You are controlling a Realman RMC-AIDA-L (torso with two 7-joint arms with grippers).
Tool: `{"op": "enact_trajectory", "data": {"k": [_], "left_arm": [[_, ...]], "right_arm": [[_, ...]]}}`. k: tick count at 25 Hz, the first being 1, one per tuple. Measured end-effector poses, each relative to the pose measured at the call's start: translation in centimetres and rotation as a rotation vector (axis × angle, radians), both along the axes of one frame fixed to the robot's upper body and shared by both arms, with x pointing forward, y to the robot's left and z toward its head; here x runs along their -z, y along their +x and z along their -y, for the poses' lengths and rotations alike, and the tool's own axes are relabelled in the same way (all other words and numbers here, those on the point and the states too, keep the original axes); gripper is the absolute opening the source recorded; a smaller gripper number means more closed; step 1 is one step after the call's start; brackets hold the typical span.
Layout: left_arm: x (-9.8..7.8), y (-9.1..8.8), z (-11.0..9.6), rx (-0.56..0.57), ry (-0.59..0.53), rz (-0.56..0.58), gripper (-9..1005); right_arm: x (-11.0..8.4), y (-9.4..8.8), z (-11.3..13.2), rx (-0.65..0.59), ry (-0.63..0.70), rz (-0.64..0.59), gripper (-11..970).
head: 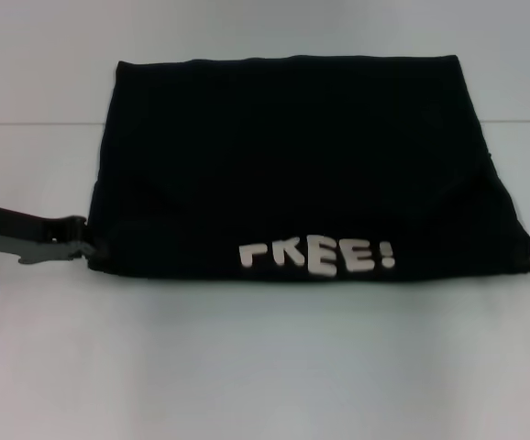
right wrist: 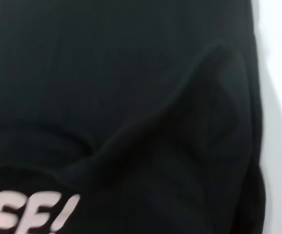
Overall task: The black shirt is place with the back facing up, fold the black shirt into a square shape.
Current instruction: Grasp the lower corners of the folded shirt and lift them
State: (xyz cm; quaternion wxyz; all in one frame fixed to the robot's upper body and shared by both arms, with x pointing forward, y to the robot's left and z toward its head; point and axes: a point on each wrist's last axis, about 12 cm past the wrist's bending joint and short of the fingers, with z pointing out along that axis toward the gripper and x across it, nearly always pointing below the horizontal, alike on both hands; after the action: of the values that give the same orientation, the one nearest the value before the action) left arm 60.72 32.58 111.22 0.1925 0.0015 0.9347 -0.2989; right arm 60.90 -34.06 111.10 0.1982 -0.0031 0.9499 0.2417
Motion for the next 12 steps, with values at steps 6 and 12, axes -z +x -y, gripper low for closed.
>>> {"op": "enact_trajectory", "data": {"k": [6, 12], "left_arm": [[-1.1, -2.6, 1.2, 0.256, -0.04, -0.124, 33], [-0.3, -6.1, 2.3, 0.443, -0.017, -0.293, 34]], "right_arm": [[-0.2, -3.2, 1.0, -0.082, 0.007, -0.184, 73], [0.0, -8.1, 1.8, -0.168, 0.0, -0.351, 73]]}}
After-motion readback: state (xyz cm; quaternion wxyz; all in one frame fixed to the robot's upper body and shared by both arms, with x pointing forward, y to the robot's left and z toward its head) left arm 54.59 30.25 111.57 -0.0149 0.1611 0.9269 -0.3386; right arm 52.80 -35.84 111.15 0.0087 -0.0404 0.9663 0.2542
